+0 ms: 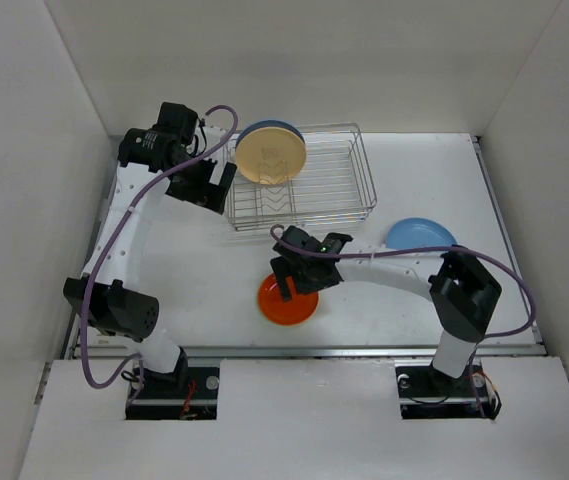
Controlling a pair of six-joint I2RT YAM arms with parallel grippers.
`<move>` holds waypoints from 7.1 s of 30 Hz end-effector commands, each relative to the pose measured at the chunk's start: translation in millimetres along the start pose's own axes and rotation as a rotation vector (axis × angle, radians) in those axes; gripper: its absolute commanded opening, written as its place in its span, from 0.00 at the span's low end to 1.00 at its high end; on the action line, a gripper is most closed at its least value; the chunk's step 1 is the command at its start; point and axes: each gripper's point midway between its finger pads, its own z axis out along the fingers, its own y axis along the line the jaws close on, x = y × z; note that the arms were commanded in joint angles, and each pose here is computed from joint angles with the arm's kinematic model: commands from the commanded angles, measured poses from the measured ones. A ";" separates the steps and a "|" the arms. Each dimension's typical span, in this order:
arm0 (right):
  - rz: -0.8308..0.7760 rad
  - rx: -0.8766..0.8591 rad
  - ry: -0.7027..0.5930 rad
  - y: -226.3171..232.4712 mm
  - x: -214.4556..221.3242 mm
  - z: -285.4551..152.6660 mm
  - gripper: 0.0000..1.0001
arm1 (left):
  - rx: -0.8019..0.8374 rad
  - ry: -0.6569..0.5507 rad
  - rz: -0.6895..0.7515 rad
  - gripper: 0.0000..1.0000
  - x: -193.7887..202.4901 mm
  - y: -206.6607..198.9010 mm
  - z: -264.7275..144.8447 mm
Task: Unload the plates from the dish rack
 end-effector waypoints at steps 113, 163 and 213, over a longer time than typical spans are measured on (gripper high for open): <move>0.398 -0.175 -0.749 -102.3 -189.6 -236.2 1.00 | 0.467 -0.465 0.289 0.00 -146.5 -90.1 -15.9; 1.305 0.389 -0.569 -322.3 9.4 -162.3 0.00 | -0.146 0.090 -0.017 0.66 -70.9 29.3 215.7; 1.085 0.140 -0.528 -292.5 -28.7 -153.3 1.00 | -0.231 -0.488 0.390 0.89 -217.5 44.2 99.1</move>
